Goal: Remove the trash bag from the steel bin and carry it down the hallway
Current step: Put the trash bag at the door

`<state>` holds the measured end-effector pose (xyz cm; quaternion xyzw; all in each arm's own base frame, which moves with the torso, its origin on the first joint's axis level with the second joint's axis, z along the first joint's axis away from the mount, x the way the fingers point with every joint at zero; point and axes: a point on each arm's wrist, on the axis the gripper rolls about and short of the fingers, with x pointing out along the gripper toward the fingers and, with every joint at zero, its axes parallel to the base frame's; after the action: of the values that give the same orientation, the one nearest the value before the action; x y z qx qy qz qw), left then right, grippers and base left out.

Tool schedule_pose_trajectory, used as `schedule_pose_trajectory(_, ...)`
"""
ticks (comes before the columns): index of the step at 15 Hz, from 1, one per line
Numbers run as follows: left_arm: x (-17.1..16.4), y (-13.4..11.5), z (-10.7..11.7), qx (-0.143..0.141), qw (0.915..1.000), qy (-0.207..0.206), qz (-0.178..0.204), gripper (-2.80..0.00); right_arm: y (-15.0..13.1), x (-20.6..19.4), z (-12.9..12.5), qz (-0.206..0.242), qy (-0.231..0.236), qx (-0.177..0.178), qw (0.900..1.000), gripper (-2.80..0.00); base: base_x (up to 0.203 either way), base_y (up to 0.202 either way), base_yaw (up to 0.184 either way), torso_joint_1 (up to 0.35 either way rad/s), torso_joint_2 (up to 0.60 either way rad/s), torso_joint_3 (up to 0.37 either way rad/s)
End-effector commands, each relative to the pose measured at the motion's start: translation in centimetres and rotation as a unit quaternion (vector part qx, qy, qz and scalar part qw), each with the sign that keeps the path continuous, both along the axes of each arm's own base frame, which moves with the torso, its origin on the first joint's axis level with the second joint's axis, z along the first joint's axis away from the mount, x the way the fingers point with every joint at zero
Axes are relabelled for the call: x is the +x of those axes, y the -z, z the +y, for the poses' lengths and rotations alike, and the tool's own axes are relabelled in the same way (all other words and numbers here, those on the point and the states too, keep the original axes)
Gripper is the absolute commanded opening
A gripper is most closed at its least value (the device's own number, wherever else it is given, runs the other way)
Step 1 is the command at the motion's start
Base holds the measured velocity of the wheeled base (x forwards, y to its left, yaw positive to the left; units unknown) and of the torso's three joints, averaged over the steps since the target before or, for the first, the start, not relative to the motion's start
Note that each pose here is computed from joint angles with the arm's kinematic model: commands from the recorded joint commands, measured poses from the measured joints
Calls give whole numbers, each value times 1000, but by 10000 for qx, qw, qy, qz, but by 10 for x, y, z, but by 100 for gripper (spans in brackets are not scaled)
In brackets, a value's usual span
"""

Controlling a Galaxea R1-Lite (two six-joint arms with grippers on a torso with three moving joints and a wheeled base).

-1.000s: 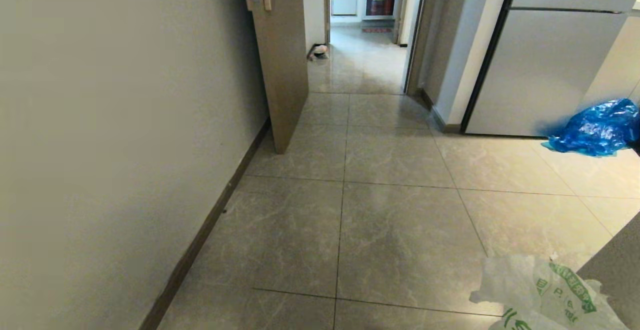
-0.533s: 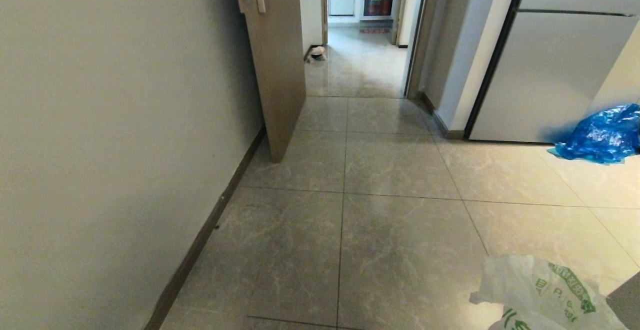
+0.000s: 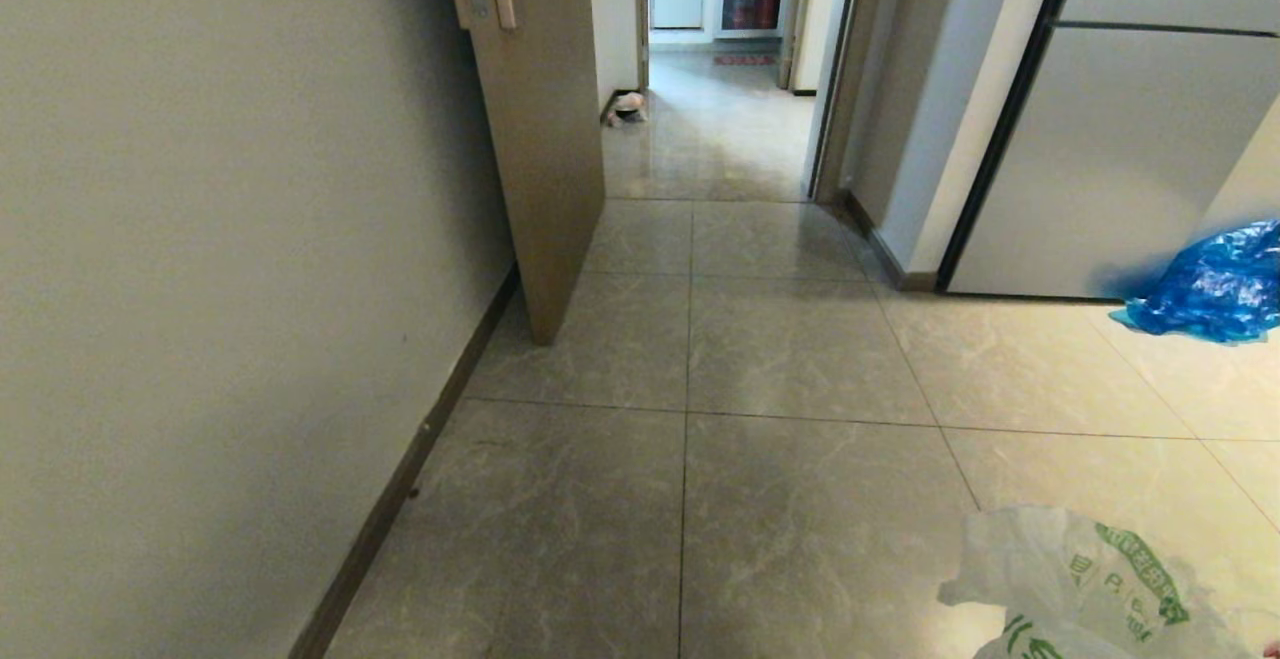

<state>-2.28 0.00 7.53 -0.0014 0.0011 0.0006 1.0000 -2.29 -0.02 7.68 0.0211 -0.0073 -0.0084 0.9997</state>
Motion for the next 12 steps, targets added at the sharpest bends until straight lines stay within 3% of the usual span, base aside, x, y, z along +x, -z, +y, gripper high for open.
schedule_pose_trajectory(1, 0, 0, 0, 6, 10000, -1, -6, -280, 0, 0, 0, 2, -1, 4, 10000, -280, 43, -26, 16, 2, 12, -4)
schedule_pose_trajectory(4, 0, 0, 0, -9, 10000, -1, -9, -280, 0, 0, 0, 2, -1, 4, 10000, -280, 1, -35, 6, 0, 1, 0)
schedule_pose_trajectory(9, 0, 0, 0, -2, 10000, -1, -11, -280, 0, 0, 0, 2, 0, 4, 10000, -280, 4, -177, -8, 2, 2, 1)
schedule_pose_trajectory(12, 0, 0, 0, 14, 10000, -1, -11, -280, 0, 0, 0, 2, -1, 4, 10000, -280, 97, -129, -14, 1, 3, 0)
